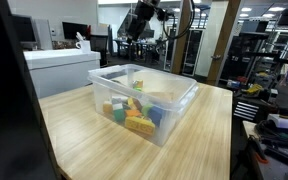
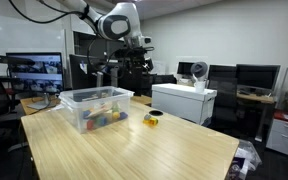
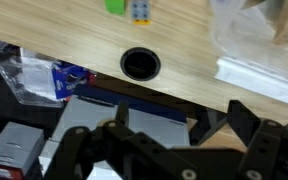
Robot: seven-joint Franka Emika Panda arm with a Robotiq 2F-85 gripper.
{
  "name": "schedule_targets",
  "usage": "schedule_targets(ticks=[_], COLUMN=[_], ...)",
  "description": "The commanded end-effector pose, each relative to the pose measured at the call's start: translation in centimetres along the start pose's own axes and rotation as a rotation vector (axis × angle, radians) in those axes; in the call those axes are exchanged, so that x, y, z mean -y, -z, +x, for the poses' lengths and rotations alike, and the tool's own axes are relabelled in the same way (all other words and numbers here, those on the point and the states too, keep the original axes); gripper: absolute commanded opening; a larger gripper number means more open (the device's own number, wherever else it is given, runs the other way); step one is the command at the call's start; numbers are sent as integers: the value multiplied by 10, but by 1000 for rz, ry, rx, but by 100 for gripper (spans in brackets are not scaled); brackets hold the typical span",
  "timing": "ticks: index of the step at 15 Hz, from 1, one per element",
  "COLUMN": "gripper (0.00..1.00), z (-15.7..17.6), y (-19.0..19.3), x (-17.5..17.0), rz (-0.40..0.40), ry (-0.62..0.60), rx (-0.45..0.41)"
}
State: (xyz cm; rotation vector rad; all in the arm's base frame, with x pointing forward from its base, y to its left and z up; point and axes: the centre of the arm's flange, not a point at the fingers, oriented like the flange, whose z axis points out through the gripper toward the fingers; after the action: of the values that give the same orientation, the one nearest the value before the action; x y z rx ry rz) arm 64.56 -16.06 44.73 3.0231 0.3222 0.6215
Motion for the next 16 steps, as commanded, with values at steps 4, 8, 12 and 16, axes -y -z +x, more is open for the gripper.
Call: schedule_targets(ticks=[4,8,12,16], gripper=[100,100,100,100], z=[-26,-41,-49,-44], y=[-98,-143,-171,-178], x=[-66,-73,-76,-75], rz=[-73,-73,-54,-19], ry=[-186,-245,-263,-249], rx=[130,211,273,301])
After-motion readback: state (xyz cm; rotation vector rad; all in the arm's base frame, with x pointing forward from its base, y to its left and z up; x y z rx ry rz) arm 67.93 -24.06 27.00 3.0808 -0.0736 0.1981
